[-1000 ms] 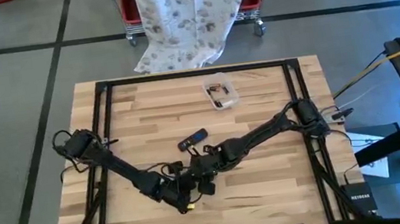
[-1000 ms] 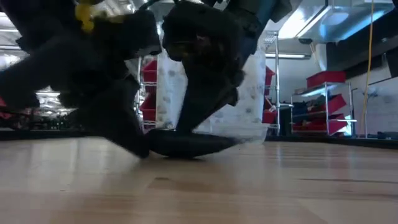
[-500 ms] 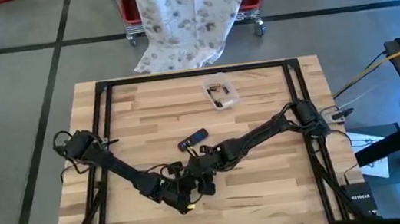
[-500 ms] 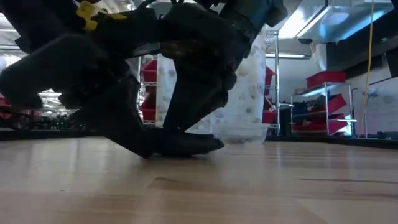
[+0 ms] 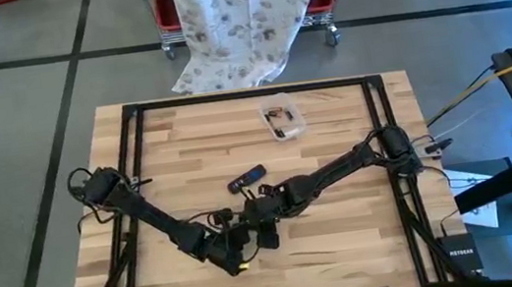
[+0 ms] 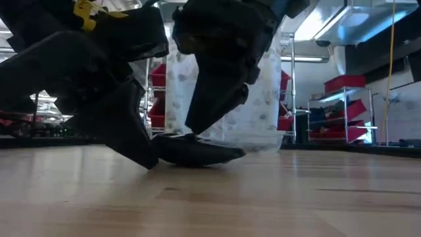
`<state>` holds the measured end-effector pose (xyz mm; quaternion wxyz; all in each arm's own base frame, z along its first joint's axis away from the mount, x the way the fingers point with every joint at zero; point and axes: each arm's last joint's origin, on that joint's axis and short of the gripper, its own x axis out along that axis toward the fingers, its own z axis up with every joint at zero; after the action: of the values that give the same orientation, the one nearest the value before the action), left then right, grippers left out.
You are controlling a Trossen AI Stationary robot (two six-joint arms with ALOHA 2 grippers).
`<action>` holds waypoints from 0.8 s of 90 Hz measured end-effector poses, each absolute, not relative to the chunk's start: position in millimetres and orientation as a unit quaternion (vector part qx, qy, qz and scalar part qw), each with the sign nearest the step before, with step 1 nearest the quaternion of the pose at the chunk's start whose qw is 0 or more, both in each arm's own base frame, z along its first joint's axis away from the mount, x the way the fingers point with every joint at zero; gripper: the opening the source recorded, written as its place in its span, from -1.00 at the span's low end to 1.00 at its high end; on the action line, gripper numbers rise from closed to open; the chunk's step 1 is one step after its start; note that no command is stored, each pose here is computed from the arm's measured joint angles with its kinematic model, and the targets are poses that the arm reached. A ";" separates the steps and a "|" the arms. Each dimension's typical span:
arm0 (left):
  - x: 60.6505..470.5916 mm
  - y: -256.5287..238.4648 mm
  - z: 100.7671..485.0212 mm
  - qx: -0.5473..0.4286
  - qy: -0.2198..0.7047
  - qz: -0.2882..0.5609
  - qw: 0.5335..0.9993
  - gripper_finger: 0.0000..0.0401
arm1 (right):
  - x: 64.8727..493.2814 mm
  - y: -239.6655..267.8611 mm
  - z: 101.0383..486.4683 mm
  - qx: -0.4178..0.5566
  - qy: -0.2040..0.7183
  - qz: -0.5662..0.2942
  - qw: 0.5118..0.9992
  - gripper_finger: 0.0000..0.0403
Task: Insert battery
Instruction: Insert the white battery into the wireless mouse
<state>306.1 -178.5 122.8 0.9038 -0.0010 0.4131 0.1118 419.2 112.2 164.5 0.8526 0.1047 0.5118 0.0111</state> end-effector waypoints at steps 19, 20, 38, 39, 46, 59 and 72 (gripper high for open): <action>305.9 -178.4 122.7 -0.003 0.414 0.113 0.903 -0.99 | 419.0 111.0 172.9 0.093 0.496 0.002 0.863 -0.29; 305.9 -178.4 122.7 -0.003 0.414 0.113 0.903 -0.99 | 419.1 110.9 173.1 0.092 0.495 0.001 0.864 -0.29; 303.9 -177.0 121.5 -0.002 0.423 0.122 0.898 -0.99 | 419.0 110.7 173.0 0.090 0.495 -0.002 0.864 -0.64; 303.8 -176.9 121.6 -0.003 0.423 0.123 0.898 -0.99 | 419.0 110.7 172.9 0.090 0.495 -0.002 0.864 -0.67; 301.9 -175.8 121.3 -0.005 0.430 0.132 0.893 -0.99 | 417.6 110.6 171.0 0.086 0.499 0.000 0.862 -0.88; 290.4 -171.9 124.6 0.012 0.462 0.162 0.872 -0.99 | 417.0 111.0 170.5 0.085 0.504 0.009 0.860 -0.95; 267.5 -164.6 131.7 0.045 0.494 0.222 0.839 -0.99 | 414.1 110.7 165.2 0.086 0.512 0.012 0.855 -0.99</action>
<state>267.5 -164.6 131.7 0.8393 0.0448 0.4943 0.2219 414.1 110.7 165.2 0.8549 0.0861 0.5115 0.0115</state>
